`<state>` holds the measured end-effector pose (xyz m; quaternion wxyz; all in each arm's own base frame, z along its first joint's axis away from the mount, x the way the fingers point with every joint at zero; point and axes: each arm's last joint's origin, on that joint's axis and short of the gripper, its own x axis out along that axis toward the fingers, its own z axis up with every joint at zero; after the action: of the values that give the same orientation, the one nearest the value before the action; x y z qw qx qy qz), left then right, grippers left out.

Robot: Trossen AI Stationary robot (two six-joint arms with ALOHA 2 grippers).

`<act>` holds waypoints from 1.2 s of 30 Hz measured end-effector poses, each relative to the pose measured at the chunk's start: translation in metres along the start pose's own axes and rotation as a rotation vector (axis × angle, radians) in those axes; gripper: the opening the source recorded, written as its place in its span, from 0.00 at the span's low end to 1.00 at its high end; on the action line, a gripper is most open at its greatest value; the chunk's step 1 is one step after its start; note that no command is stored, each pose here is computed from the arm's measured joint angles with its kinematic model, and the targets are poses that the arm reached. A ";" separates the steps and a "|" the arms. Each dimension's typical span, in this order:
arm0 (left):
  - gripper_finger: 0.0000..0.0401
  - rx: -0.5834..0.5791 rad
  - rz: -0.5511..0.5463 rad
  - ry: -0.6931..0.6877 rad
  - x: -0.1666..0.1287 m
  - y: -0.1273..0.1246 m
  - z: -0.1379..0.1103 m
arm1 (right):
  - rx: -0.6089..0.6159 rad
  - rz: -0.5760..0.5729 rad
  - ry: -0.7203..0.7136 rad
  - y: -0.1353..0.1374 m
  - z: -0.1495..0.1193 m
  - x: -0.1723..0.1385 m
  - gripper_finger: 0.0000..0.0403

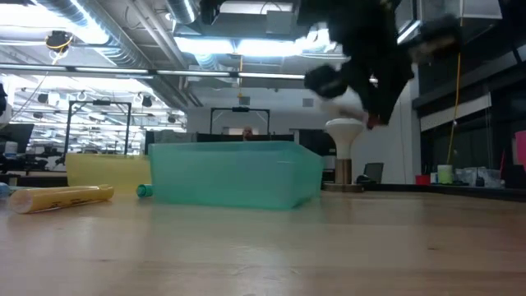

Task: Pick & Place Markers
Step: Put the brown marker pen into the yellow bin

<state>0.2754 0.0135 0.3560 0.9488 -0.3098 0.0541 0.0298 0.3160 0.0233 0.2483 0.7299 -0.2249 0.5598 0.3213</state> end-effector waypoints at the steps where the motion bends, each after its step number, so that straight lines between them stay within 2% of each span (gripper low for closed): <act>1: 0.67 0.002 -0.001 0.000 0.000 0.000 0.000 | 0.003 -0.008 -0.011 0.004 0.000 -0.006 0.07; 13: 0.67 0.045 -0.003 -0.011 0.000 -0.001 0.001 | 0.275 -0.126 -0.210 0.049 -0.010 -0.072 0.07; 21: 0.67 0.134 -0.062 -0.119 -0.001 -0.007 0.011 | 0.472 -0.257 -0.342 0.078 -0.023 -0.101 0.07; 29: 0.67 0.312 -0.129 -0.235 -0.003 -0.019 0.018 | 0.685 -0.536 -0.617 0.078 -0.018 -0.132 0.07; 36: 0.67 0.340 -0.134 -0.257 -0.004 -0.020 0.019 | 0.704 -0.648 -0.794 0.071 -0.008 -0.145 0.07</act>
<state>0.2750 0.0090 0.3836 0.9863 -0.1419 -0.0837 -0.0038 0.2351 0.0356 0.3883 0.9732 0.0074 0.2214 -0.0615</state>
